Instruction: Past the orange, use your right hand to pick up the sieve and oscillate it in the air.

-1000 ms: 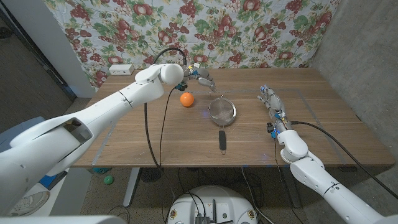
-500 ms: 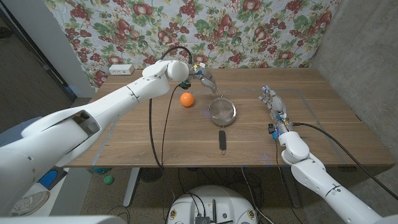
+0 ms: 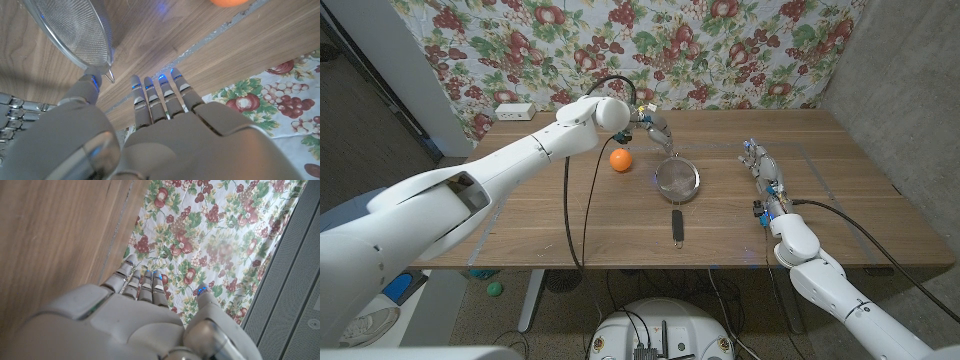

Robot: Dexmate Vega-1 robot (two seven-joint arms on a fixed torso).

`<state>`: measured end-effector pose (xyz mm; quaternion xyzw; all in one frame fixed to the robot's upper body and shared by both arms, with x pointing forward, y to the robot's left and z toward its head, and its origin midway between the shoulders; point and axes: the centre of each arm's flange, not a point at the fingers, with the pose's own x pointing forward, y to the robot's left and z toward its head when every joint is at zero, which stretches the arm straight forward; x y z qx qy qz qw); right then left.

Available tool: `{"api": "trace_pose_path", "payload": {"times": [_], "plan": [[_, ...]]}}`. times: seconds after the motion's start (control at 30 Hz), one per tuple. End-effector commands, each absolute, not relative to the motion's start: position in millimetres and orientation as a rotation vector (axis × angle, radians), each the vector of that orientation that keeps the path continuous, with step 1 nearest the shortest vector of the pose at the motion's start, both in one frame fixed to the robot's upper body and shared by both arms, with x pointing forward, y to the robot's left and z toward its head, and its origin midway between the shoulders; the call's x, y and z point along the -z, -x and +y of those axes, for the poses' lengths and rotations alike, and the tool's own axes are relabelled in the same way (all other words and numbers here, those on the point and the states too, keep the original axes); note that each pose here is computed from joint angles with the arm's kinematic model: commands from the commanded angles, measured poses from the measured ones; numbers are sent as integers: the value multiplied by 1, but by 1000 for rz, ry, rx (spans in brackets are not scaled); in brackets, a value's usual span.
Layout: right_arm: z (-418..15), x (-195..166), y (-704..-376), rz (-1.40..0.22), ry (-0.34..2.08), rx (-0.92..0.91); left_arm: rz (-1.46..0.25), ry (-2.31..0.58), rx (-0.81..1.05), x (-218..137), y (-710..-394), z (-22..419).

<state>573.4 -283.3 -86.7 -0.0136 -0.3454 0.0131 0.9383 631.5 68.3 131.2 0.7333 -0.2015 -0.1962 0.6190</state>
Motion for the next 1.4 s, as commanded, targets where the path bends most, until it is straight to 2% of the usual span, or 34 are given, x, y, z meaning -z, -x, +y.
{"api": "trace_pose_path", "payload": {"times": [0.03, 1.4], "plan": [[-287, 91, -571, -705, 22, -24, -464, -1713, 468, -123, -634, 57], [-296, 98, -573, -698, -5, -5, -503, -1726, 479, -100, -648, 34]]}}
